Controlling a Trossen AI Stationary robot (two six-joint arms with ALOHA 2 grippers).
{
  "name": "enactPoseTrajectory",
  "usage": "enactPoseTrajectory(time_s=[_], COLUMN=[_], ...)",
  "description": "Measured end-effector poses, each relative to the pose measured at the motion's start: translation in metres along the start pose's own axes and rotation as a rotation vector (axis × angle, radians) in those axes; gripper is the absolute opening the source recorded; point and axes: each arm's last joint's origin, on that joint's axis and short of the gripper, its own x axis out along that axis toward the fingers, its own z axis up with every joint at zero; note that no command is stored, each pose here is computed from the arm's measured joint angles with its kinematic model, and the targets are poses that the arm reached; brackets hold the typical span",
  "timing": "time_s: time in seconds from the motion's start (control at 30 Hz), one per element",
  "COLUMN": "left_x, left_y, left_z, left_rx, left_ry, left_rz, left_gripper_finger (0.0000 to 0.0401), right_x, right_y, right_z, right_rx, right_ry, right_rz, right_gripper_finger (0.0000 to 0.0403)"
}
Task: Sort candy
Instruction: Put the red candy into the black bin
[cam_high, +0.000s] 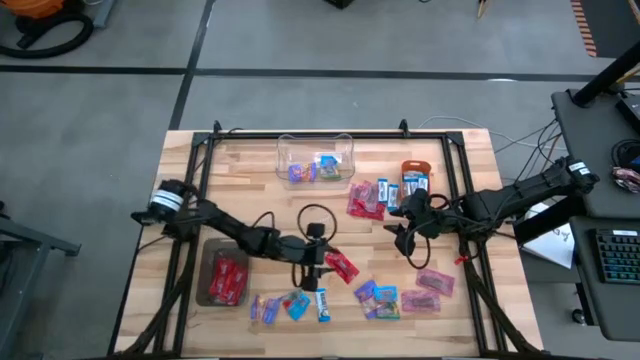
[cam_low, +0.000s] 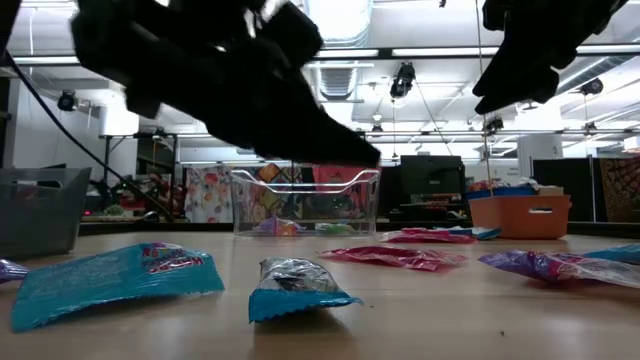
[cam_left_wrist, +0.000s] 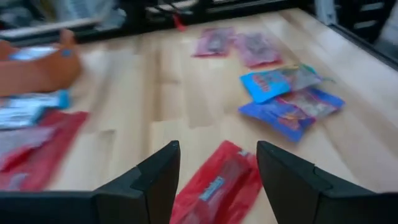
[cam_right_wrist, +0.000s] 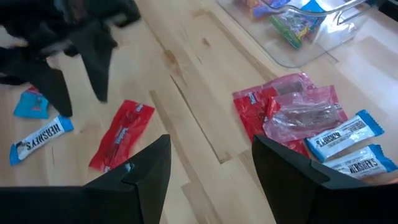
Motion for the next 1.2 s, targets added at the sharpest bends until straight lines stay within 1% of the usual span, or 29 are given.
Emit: enactPoseTrajectory(time_s=[0.1, 0.27, 0.53, 0.73, 0.83, 0.9, 1.1, 1.13, 1.2], left_x=[0.013, 0.024, 0.028, 0.032, 0.033, 0.034, 0.033, 0.033, 0.032], left_y=[0.006, 0.007, 0.009, 0.016, 0.016, 0.016, 0.016, 0.016, 0.017], left_z=[-0.011, -0.024, -0.035, -0.046, -0.049, -0.05, -0.049, -0.049, -0.047], left_rx=[-0.013, 0.036, 0.036, 0.015, 0.014, 0.013, 0.014, 0.012, -0.003], left_ry=[0.034, 0.075, 0.116, 0.153, 0.159, 0.162, 0.168, 0.169, 0.169], left_rz=[-0.053, -0.063, -0.068, -0.113, -0.113, -0.116, -0.121, -0.12, -0.115], left_gripper_finger=[0.0196, 0.0196, 0.0195, 0.0178, 0.0153, 0.0128, 0.0027, 0.0015, 0.0009], right_x=[0.0, 0.001, 0.002, 0.002, 0.002, 0.002, 0.002, 0.002, 0.002], right_y=[0.0, 0.001, 0.001, 0.001, 0.001, 0.001, 0.001, 0.001, 0.001], right_z=[0.0, 0.0, -0.001, -0.001, -0.001, -0.001, -0.001, -0.001, -0.002], right_rx=[0.0, 0.0, -0.003, -0.003, -0.004, -0.004, -0.004, -0.004, -0.004], right_ry=[-0.002, 0.002, 0.007, 0.007, 0.008, 0.008, 0.008, 0.008, 0.008], right_rz=[0.001, 0.0, -0.004, -0.004, -0.004, -0.004, -0.005, -0.005, -0.005], right_gripper_finger=[0.0215, 0.0215, 0.0215, 0.0215, 0.0215, 0.0215, 0.0215, 0.0215, 0.0215])
